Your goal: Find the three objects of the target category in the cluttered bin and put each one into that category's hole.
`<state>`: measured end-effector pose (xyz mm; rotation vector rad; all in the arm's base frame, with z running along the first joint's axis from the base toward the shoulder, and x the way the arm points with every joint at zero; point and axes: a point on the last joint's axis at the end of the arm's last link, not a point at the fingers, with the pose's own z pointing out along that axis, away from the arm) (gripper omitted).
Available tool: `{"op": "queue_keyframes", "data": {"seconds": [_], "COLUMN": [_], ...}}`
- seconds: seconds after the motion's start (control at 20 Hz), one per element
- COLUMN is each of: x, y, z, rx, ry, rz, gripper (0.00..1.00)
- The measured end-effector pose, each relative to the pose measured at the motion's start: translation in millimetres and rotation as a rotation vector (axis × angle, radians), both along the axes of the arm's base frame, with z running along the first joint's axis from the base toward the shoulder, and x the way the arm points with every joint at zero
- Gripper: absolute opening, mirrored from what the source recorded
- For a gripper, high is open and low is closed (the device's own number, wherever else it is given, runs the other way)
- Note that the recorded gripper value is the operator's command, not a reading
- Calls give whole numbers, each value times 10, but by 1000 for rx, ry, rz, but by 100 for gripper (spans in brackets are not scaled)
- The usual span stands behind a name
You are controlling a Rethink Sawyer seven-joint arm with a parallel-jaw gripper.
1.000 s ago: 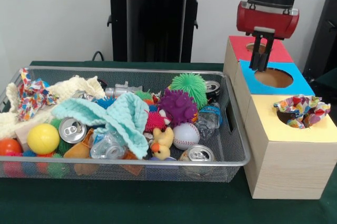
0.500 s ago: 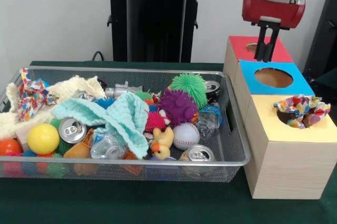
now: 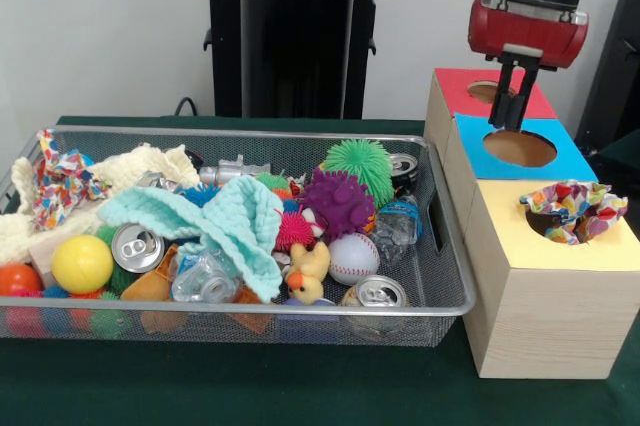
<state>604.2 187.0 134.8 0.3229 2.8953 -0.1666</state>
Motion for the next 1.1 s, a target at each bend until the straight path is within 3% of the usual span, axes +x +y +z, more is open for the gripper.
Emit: {"op": "queue_keyframes", "data": {"seconds": [0.45,1.1], "x": [2,129], "y": [143,203], "z": [-152,-110], "rx": [-24,30], "ry": [8,-7], "rz": [18,-66], "gripper": [0,0]}}
